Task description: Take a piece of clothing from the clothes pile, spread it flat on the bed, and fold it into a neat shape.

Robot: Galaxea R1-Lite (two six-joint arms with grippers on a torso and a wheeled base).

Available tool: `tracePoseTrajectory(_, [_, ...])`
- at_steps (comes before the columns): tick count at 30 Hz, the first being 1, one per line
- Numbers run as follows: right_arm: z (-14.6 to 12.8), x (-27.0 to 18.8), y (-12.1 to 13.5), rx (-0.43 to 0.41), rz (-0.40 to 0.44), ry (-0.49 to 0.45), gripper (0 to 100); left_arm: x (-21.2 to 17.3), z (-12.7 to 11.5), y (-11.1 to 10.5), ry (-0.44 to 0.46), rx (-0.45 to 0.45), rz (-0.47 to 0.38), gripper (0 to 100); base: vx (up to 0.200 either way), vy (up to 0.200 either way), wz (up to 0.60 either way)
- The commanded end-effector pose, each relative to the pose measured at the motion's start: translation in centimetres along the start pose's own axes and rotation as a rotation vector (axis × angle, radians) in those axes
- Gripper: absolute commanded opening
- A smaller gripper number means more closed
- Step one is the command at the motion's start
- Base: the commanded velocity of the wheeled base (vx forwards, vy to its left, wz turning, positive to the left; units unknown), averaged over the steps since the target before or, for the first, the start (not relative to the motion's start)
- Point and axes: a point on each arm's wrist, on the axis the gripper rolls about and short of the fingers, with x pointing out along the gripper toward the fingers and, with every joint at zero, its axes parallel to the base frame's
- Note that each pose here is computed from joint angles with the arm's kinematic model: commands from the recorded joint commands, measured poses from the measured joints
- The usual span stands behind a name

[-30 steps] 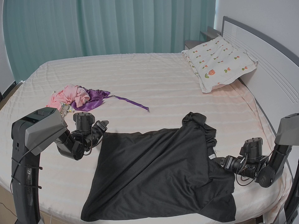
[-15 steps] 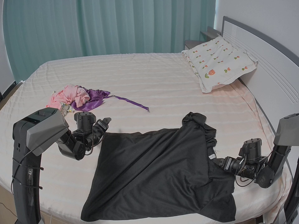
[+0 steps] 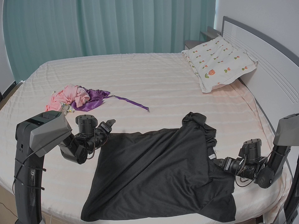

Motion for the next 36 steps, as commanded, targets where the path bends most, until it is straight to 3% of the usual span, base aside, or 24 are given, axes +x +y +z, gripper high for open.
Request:
tracePoseTrajectory(1, [0.0, 0.0, 0.0, 0.000, 0.001, 0.000, 100, 0.4, -0.4, 1.0, -0.009, 0.003, 0.008, 100, 0.000, 0.000, 0.00])
tracePoseTrajectory(10, [0.0, 0.0, 0.0, 0.000, 0.001, 0.000, 100, 0.3, -0.2, 1.7, -0.019, -0.002, 0.025, 100, 0.000, 0.000, 0.00])
tracePoseTrajectory(18, [0.0, 0.0, 0.0, 0.000, 0.001, 0.000, 100, 0.6, -0.9, 2.6, -0.002, 0.069, 0.047, 100, 0.000, 0.000, 0.00])
tracePoseTrajectory(19, [0.0, 0.0, 0.0, 0.000, 0.001, 0.000, 100, 0.6, -0.9, 2.5, -0.003, 0.069, 0.045, 0, 0.000, 0.000, 0.00])
tracePoseTrajectory(25, [0.1, -0.1, 0.0, 0.001, 0.002, -0.005, 100, 0.8, -0.7, 2.6, -0.062, 0.073, 0.082, 0, 0.000, 0.000, 0.00])
tracePoseTrajectory(27, [0.4, -0.3, 0.2, 0.003, 0.010, -0.016, 100, 0.9, -0.3, 2.4, -0.155, 0.075, 0.115, 0, 0.000, 0.000, 0.00])
tracePoseTrajectory(36, [1.4, 0.6, 0.3, 0.021, 0.060, -0.080, 100, 0.6, 1.5, 2.6, -0.288, 0.059, 0.146, 0, 0.000, 0.000, 0.00])
